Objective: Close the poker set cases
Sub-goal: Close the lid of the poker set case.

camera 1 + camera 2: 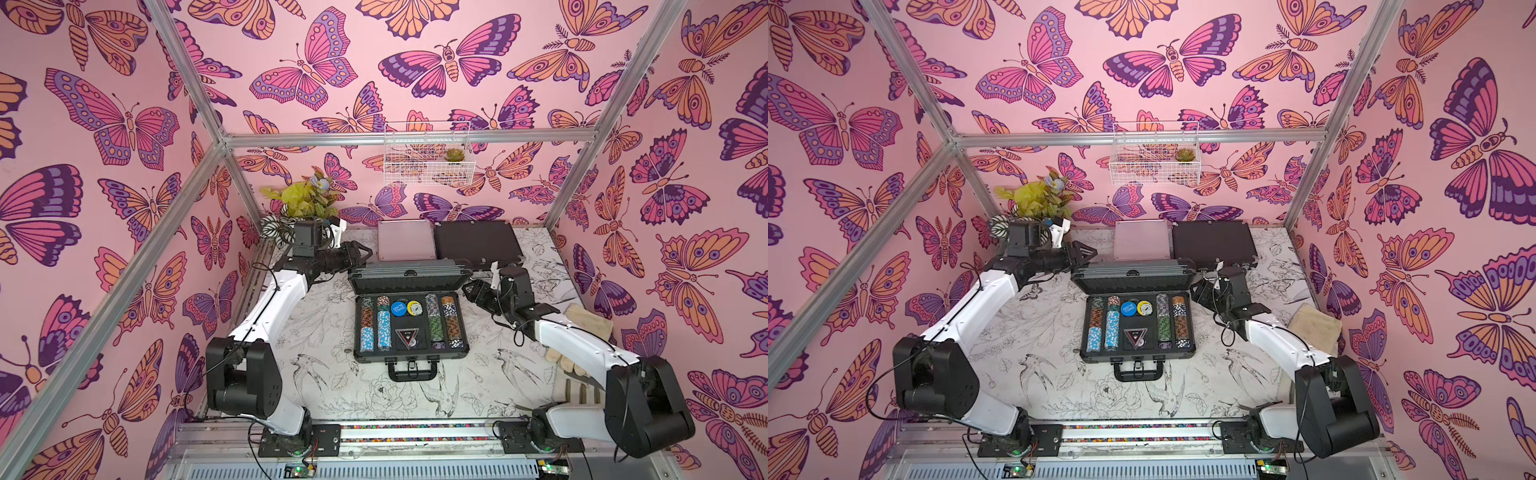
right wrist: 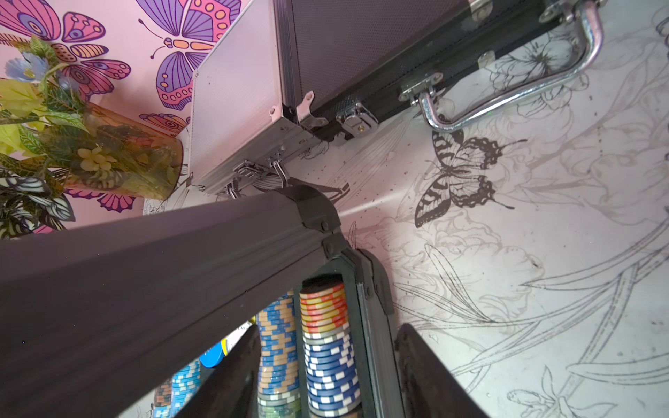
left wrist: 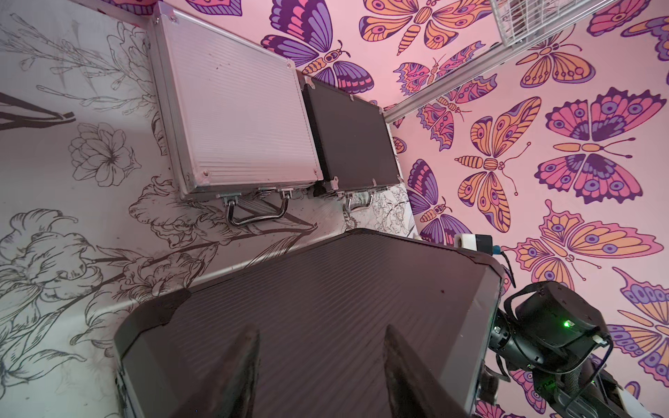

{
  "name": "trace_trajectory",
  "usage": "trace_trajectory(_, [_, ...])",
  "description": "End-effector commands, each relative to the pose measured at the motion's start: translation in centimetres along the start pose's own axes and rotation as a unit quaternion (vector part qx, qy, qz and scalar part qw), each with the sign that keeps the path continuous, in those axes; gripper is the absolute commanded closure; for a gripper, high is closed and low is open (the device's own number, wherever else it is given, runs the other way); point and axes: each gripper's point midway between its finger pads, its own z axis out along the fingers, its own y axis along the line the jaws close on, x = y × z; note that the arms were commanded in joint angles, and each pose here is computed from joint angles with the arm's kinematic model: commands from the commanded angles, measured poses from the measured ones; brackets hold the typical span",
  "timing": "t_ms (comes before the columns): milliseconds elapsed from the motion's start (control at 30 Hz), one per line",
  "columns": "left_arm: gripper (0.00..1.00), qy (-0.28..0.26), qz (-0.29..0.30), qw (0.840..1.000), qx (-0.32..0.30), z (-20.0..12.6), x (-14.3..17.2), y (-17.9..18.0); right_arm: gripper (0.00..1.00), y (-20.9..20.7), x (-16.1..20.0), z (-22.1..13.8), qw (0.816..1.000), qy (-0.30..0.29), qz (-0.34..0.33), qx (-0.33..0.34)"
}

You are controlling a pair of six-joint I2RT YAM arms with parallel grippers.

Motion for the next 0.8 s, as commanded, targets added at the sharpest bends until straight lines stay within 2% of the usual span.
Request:
trace_trajectory(0, [0.44, 0.008, 0.012, 1.0, -0.019, -0.7, 1.3, 0.0, 0.38, 0.5, 0.1, -0.3, 1.0, -0.002, 0.017, -0.02])
trace_trajectory(233, [0.42, -0.005, 0.022, 0.998, -0.052, -2.1, 1.5, 0.4, 0.38, 1.0, 0.6, 0.0, 0.998, 0.007, 0.037, -0.042])
trace_trajectory(400, [0.4, -0.023, 0.023, 0.995, -0.099, -2.8, 0.5, 1.4, 0.39, 0.8, 1.6, -0.5, 0.998, 0.017, 0.039, -0.047])
trace_trajectory(633, [0.4, -0.033, 0.025, 0.99, -0.138, -2.8, -0.3, 2.4, 0.38, -1.0, 3.8, -0.7, 0.998, 0.037, 0.042, -0.031])
trace_trajectory(767, [0.41, -0.025, 0.052, 0.983, -0.176, -2.1, 0.2, 2.8, 0.38, -1.7, 5.2, -0.1, 0.996, 0.06, 0.049, -0.034])
